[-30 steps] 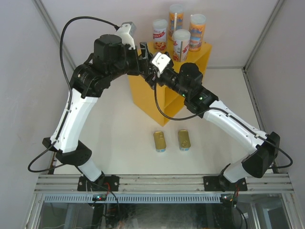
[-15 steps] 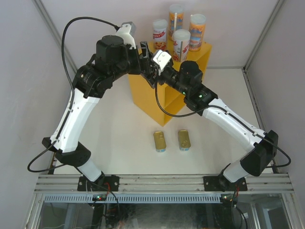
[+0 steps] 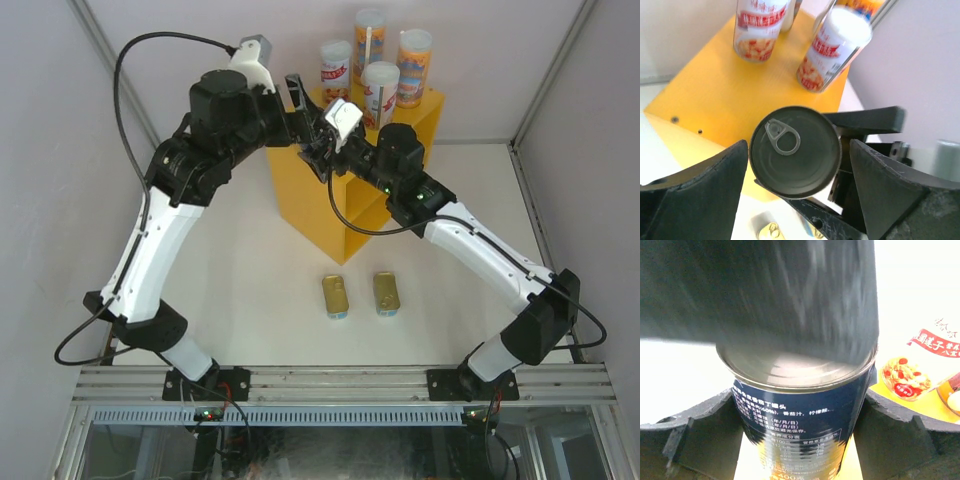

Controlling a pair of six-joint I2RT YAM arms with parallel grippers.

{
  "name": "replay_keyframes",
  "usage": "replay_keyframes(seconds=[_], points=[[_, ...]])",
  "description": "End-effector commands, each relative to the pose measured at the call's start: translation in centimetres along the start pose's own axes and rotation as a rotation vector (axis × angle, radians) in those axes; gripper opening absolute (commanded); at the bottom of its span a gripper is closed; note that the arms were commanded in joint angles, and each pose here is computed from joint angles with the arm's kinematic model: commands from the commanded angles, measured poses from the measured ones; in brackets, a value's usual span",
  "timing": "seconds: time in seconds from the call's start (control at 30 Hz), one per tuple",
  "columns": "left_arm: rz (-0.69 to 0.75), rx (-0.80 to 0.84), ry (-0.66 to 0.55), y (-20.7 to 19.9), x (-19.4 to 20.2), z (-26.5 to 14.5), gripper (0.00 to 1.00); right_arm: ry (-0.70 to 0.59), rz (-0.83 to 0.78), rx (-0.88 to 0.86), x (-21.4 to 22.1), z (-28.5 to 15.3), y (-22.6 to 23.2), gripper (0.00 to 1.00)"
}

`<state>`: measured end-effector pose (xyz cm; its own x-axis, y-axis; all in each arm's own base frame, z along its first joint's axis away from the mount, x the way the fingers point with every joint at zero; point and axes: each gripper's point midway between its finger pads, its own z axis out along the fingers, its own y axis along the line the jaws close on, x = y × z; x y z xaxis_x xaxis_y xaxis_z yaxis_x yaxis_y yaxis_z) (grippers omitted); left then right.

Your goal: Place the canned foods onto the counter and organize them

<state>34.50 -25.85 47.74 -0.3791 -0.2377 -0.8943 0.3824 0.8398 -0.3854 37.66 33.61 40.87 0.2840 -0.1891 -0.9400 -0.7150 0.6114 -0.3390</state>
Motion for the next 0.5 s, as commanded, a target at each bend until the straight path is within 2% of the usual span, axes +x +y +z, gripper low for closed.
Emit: replay_keyframes(seconds=[0.0,0.27,0.47], points=[[-0.060,0.105,-0.252,-2.3,-7.2,-4.6,0.86,-0.058,0.012,0.066,-2.3,-0.2,-2.4,0.05],[-0.068,0.068,-0.275,-1.6,-7.5,-4.8,0.93,-0.051,0.036,0.070,-1.8,0.0,-2.6,0.05],[-0.079,0.012,-0.316,0.2,-7.1,-6.0,0.93,-0.043,0.095,0.077,-0.8,1.1,-3.0,0.05]])
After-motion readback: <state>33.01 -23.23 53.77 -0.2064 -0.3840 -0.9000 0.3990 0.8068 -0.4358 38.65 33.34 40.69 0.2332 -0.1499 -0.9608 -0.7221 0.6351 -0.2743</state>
